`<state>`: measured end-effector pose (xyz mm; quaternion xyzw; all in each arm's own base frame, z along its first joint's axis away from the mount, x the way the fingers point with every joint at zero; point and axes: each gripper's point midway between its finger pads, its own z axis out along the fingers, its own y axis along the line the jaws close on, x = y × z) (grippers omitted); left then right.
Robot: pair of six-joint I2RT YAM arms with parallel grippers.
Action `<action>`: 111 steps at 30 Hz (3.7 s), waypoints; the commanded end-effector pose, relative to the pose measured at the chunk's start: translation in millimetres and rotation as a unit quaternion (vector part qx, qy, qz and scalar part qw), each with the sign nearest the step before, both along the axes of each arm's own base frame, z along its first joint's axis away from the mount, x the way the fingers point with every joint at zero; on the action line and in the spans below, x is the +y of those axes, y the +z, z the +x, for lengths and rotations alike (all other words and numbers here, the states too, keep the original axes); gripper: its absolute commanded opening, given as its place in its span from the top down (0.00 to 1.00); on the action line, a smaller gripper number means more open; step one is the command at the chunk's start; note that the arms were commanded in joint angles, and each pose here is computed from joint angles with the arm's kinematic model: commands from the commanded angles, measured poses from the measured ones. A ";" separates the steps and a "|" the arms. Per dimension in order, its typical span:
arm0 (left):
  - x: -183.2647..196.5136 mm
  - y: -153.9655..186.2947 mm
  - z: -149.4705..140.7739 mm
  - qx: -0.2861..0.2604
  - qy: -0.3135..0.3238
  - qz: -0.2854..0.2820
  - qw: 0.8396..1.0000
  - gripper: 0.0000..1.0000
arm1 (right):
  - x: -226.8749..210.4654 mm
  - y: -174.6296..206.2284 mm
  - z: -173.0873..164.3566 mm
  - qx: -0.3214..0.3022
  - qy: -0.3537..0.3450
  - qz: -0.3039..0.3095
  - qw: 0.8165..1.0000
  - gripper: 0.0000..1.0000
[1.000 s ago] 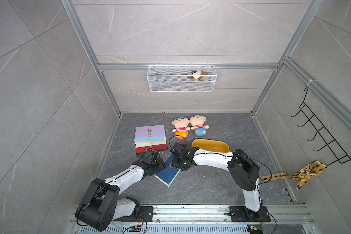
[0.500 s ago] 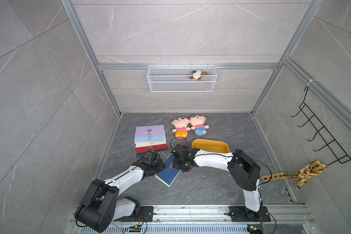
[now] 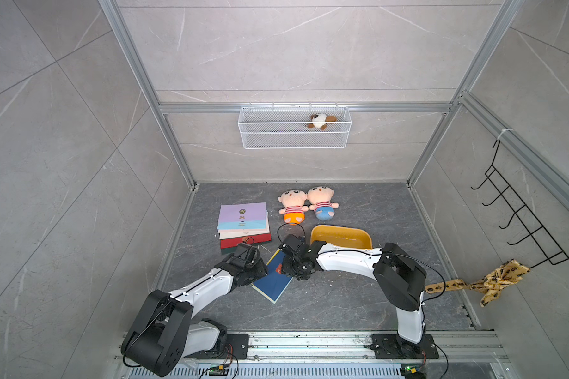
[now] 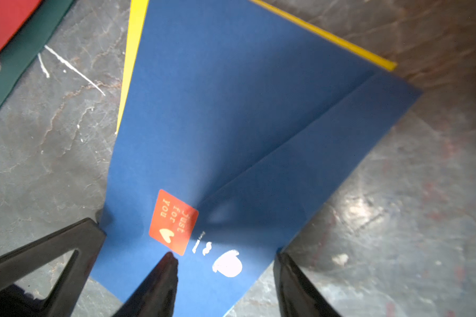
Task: Put the sealed envelopes into the storage box
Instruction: Pick up the envelope from the center of the board, then place the envelope in the storage box.
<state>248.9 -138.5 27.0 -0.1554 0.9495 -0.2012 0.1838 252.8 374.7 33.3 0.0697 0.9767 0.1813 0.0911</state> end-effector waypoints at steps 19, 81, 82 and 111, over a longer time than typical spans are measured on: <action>-2.6 -14.2 -16.9 0.038 -0.017 0.014 0.999 0.61 | 19.8 11.6 -4.9 0.012 0.011 0.044 0.999 0.42; 16.5 76.1 1.0 -0.081 0.027 0.026 0.996 0.35 | -135.0 262.7 58.3 -0.271 0.390 -0.176 0.862 1.00; 15.9 75.6 0.5 -0.079 0.024 0.026 0.996 0.35 | -138.1 262.6 56.7 -0.271 0.428 -0.193 0.840 1.00; 10.3 69.7 -1.4 -0.075 0.008 0.018 0.997 0.35 | -186.5 134.1 101.9 -0.100 0.642 -0.270 0.710 1.00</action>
